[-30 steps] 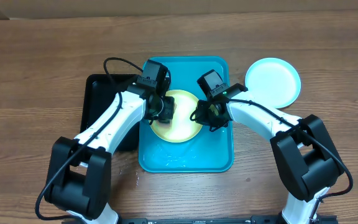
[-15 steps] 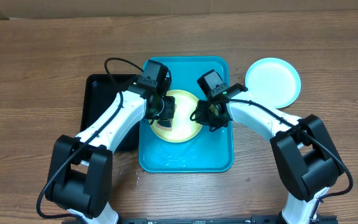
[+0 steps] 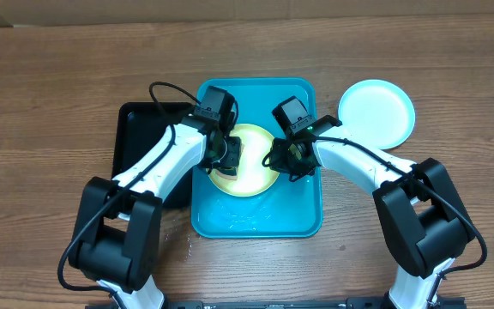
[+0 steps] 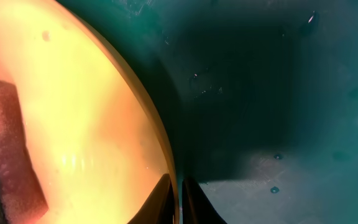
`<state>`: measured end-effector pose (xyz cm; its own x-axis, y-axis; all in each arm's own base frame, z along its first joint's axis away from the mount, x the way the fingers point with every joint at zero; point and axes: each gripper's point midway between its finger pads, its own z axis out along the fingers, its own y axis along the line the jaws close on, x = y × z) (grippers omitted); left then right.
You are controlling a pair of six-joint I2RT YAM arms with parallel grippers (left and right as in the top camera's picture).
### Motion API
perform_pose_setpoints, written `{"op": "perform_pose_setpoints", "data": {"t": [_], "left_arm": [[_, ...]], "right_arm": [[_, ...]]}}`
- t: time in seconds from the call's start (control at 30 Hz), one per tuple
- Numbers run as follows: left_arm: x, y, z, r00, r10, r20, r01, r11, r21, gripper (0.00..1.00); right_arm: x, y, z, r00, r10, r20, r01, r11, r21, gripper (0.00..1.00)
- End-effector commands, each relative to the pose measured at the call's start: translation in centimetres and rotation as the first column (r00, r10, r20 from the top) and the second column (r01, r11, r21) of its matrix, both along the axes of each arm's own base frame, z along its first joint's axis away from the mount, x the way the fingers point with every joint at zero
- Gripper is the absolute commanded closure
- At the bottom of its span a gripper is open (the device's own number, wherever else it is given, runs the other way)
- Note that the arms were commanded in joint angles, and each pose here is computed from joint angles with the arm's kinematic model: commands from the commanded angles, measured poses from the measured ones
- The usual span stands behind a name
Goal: Clean dirty plates on tray and stack at the side
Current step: 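Scrub the yellow plate with the sponge while the right gripper holds it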
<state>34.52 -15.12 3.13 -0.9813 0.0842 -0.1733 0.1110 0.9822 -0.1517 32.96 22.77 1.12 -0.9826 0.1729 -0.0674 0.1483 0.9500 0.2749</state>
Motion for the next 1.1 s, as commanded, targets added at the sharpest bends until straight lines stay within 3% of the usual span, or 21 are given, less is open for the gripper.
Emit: {"op": "perform_pose_setpoints", "data": {"t": [0.0, 0.6, 0.73, 0.77, 0.83, 0.93, 1.07], "left_arm": [[-0.2, -0.3, -0.9, 1.0, -0.016, -0.021, 0.016, 1.0, 0.005, 0.74], [-0.2, -0.3, -2.2, 0.999, -0.02, -0.038, 0.021, 1.0, 0.013, 0.76], [-0.4, -0.1, -3.4, 0.998, -0.019, -0.061, 0.02, 0.999, 0.025, 0.83], [-0.4, -0.1, -3.8, 0.997, -0.019, -0.069, 0.021, 0.999, 0.028, 0.96], [-0.5, -0.2, -4.4, 0.996, -0.02, -0.083, 0.022, 0.999, 0.025, 0.96], [-1.3, -1.5, -4.7, 0.991, -0.039, -0.129, 0.032, 0.998, -0.052, 0.96], [-2.2, -4.9, -3.6, 0.98, -0.114, -0.163, 0.07, 0.964, -0.255, 0.96]], "right_arm": [[-0.2, -0.1, -0.3, 1.0, 0.001, 0.002, -0.001, 1.0, -0.017, 0.92], [-0.2, -0.1, -0.3, 1.0, 0.001, 0.002, -0.001, 1.0, -0.016, 0.96], [-0.2, -0.1, -0.3, 1.0, 0.001, 0.002, -0.001, 1.0, -0.016, 0.96], [-0.2, -0.1, -0.3, 1.0, 0.001, 0.002, -0.001, 1.0, -0.016, 0.96], [-0.1, -0.1, -0.3, 1.0, 0.001, 0.002, -0.001, 1.0, -0.016, 0.96], [-0.1, -0.1, -0.3, 1.0, 0.001, 0.003, -0.001, 1.0, -0.016, 0.96], [-0.1, 0.0, -0.3, 1.0, 0.003, 0.005, -0.003, 1.0, -0.008, 0.96]]}}
